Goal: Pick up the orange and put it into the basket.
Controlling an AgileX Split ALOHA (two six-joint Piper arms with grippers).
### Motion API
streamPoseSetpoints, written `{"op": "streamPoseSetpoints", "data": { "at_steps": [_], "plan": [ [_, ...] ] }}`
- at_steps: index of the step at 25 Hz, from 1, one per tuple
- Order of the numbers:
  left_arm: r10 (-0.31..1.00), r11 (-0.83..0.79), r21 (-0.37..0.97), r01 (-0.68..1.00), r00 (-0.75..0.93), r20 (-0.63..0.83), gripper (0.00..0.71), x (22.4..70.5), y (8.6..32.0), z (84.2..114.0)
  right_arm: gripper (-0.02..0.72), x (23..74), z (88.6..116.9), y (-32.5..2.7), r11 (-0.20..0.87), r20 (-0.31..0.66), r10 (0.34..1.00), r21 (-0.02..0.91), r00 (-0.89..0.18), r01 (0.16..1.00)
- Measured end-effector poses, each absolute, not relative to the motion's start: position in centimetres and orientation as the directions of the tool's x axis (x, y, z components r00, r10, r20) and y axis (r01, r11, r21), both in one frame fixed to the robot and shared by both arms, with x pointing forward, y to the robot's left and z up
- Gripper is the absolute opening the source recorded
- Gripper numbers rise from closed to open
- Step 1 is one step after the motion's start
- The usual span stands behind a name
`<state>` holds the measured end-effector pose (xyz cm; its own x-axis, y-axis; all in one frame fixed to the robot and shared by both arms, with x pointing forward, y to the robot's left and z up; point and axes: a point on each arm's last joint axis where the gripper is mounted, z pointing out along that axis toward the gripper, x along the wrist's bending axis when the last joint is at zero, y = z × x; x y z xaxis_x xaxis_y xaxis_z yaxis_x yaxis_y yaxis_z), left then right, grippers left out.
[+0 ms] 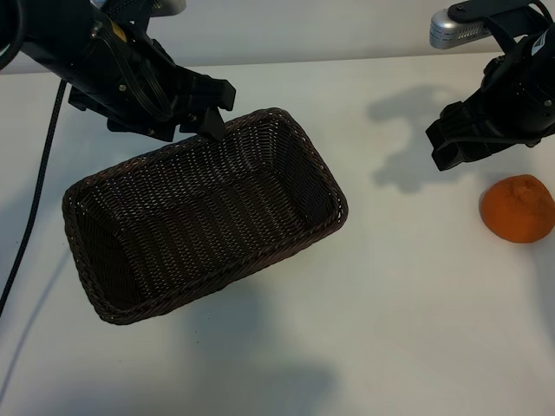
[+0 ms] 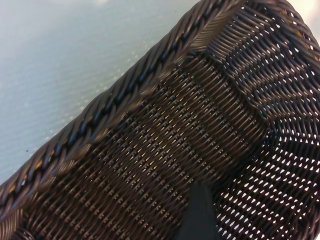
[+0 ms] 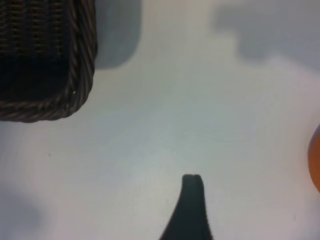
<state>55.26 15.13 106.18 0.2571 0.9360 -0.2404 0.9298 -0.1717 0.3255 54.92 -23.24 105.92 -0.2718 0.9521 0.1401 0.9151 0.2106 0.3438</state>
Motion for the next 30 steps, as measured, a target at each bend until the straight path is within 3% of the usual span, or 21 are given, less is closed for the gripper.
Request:
{"op": "streamPoseSetpoints", "data": {
  "at_steps": [30],
  "plan": [
    [0.936,-0.169,0.325,0.930,0.255,-0.241,0.586,55.26,15.13,106.18,0.595,54.93,105.89,-23.38,0.215,0.124,0.955,0.342,-0.271,0.915]
  ]
}}
